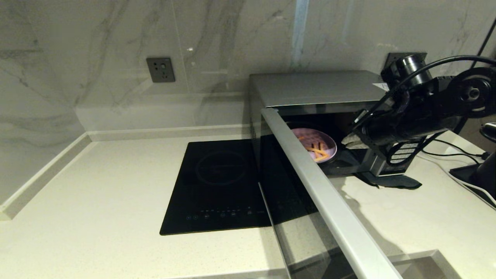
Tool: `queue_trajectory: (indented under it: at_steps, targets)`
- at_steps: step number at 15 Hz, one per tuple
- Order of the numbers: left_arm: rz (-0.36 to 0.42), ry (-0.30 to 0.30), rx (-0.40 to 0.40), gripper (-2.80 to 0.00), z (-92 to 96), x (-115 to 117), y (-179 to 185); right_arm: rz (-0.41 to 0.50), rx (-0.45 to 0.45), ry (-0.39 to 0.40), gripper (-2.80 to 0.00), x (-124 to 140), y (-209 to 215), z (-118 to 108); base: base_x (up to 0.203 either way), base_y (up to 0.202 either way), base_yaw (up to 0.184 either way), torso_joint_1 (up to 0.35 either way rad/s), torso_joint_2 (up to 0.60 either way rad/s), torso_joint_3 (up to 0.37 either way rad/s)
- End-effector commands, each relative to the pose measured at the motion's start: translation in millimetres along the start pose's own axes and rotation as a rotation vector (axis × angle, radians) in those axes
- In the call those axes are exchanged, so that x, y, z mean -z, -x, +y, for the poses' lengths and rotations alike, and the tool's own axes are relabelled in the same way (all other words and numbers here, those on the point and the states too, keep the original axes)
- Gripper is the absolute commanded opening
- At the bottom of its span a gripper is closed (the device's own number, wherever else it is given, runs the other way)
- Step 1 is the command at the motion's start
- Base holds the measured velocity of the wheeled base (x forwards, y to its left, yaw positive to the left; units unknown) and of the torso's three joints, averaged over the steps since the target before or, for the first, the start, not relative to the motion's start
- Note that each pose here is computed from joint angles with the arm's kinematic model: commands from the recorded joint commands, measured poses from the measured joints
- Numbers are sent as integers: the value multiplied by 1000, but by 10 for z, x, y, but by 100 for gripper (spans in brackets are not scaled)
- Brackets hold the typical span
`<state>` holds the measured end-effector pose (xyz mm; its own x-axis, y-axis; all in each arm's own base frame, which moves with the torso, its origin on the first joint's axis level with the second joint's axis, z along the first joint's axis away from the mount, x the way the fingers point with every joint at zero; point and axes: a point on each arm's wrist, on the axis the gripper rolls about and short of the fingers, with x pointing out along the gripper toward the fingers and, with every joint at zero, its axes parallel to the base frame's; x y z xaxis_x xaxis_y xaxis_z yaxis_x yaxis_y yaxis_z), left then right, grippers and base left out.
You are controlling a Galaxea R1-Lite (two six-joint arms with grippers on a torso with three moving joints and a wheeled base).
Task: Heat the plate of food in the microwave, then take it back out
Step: Take the plate out of the microwave
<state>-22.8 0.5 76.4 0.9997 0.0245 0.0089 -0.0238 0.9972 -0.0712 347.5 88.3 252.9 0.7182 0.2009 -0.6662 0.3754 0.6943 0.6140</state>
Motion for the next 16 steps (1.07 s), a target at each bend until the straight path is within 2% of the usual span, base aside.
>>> queue_trajectory:
  at_steps: [1,5,13,16]
  targets:
    - [1,1,0,-280,0,-1,-1,15,35,-12,0,13,-150,-67,0,0,0,0,0,0]
    - [1,1,0,-280,0,-1,-1,8,48,-47,0,-2,-411,-117,0,0,0,0,0,0]
    - [1,1,0,-280,0,-1,-1,-133,222,-98,0,15,-1172,-264,0,0,0,0,0,0]
    - [1,1,0,-280,0,-1,-1,-161,192,-129,0,-7,-1240,-249,0,0,0,0,0,0]
